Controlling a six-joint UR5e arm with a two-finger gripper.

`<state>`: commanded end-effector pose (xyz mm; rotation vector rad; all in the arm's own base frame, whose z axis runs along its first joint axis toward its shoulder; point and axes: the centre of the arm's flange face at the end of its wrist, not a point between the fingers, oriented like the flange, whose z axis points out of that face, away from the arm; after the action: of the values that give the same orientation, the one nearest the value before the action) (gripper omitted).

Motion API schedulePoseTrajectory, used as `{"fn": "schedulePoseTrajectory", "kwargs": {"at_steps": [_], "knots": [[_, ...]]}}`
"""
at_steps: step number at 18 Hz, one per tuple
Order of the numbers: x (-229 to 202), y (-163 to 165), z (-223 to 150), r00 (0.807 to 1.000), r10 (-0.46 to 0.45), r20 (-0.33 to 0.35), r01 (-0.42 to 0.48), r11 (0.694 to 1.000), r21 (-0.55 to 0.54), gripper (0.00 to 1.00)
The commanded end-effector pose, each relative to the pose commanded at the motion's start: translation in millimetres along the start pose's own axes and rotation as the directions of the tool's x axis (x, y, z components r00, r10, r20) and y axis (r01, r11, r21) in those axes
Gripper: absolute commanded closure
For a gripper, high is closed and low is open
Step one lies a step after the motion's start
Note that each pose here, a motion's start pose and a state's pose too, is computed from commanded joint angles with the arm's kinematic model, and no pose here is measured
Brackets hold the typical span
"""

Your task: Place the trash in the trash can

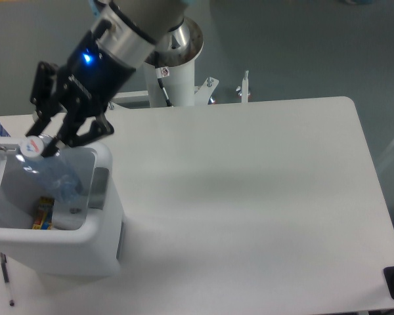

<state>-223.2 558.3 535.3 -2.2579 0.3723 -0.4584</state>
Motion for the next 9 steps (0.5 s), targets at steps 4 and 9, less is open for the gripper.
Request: {"fn": "schedulePoseTrajectory", "kwargs": {"at_steps": [4,9], "knots": [[-15.0,9.1,11.2,1.0,-0.008,0.013,0.008,0.999,-0.031,0.29],[-22.4,8.9,9.7,1.0,0.004,0.031,-0.003,1.0,-0.027,0.08]]}}
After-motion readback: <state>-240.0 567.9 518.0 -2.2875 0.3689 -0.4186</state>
